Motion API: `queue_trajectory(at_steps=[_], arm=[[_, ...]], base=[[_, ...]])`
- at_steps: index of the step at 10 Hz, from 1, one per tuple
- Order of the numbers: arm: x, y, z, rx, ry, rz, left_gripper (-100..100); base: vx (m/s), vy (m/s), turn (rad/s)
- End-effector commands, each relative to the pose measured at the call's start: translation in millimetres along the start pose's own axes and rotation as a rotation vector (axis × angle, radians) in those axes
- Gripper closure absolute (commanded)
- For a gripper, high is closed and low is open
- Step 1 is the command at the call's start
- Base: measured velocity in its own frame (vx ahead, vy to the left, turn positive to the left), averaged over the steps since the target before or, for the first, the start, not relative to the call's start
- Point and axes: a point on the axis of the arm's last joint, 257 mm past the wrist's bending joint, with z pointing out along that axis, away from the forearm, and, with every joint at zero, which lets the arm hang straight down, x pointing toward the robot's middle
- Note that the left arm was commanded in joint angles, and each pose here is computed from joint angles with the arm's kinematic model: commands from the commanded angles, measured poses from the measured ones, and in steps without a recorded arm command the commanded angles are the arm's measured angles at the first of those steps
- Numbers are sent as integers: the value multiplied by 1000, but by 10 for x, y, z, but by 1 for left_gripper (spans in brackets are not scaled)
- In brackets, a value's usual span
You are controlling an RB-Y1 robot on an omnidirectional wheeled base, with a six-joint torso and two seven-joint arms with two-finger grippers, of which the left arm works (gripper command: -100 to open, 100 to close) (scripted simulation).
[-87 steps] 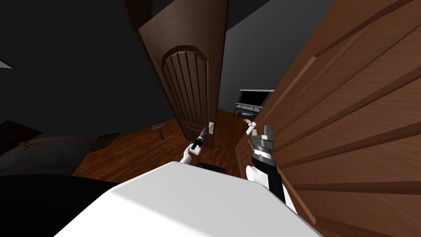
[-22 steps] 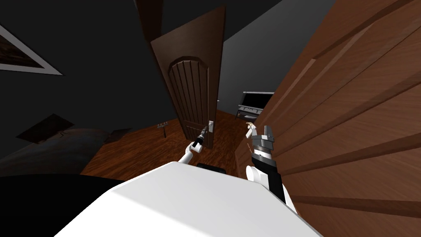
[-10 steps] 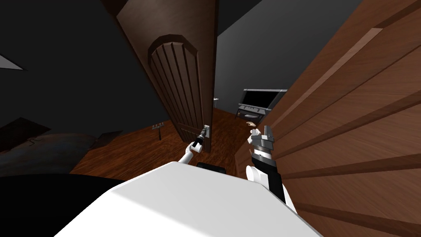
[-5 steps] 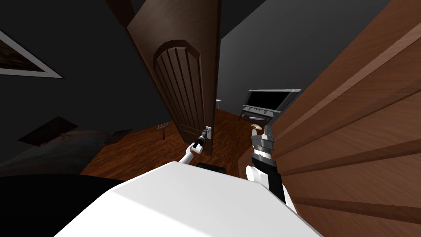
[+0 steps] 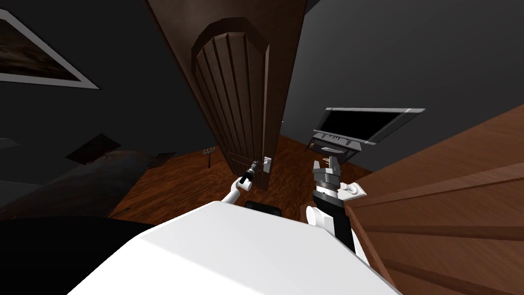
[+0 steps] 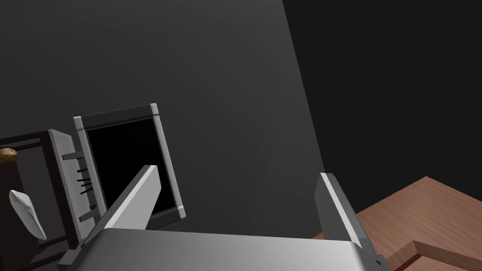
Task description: Push the door open
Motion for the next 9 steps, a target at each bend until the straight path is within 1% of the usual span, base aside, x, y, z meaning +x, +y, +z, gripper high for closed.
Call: queue_trajectory(at_steps=[1, 4, 6, 7, 8, 9], arm=[[39, -7, -3, -1, 5, -7, -100], [165, -42, -1, 2, 19, -30, -100], [298, -82, 6, 6, 30, -56, -100], [260, -71, 3, 5, 26, -47, -100], [237, -59, 2, 5, 22, -36, -100], [234, -58, 3, 5, 21, -34, -100]], base=[[-227, -28, -8], [-268, -18, 12], [-254, -26, 13], [-117, -8, 0], [71, -24, -29], [188, -35, -19]])
